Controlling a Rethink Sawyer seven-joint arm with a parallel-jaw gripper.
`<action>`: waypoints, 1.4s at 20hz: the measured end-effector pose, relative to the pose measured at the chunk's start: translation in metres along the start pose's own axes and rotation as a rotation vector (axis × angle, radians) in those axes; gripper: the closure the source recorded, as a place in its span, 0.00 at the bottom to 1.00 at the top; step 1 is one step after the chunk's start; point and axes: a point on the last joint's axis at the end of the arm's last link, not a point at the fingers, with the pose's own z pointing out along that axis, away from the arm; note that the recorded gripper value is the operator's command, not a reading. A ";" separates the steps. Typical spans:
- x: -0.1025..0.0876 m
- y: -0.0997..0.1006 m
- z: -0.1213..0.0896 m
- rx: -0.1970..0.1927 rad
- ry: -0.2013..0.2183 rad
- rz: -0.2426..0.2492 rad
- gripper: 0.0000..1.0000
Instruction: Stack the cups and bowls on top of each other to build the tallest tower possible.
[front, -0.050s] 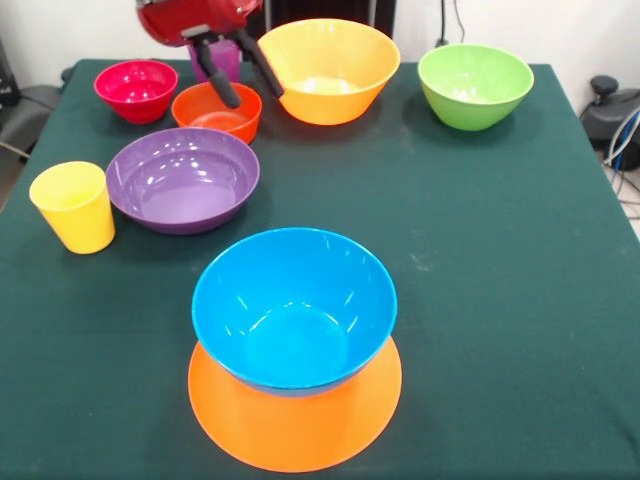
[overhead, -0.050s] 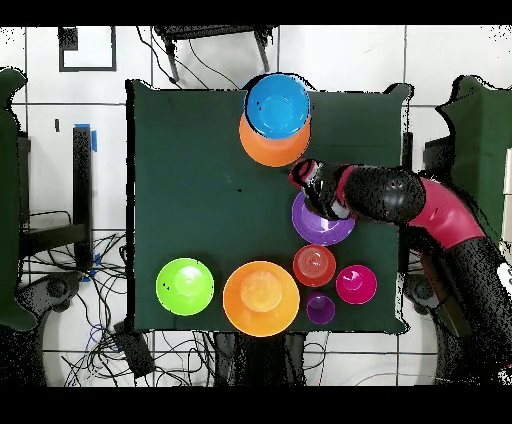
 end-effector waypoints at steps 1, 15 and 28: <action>0.006 0.001 0.002 -0.003 0.011 -0.004 0.00; 0.081 0.019 0.038 -0.001 0.085 -0.086 0.00; 0.148 0.015 0.086 0.138 -0.046 -0.114 0.00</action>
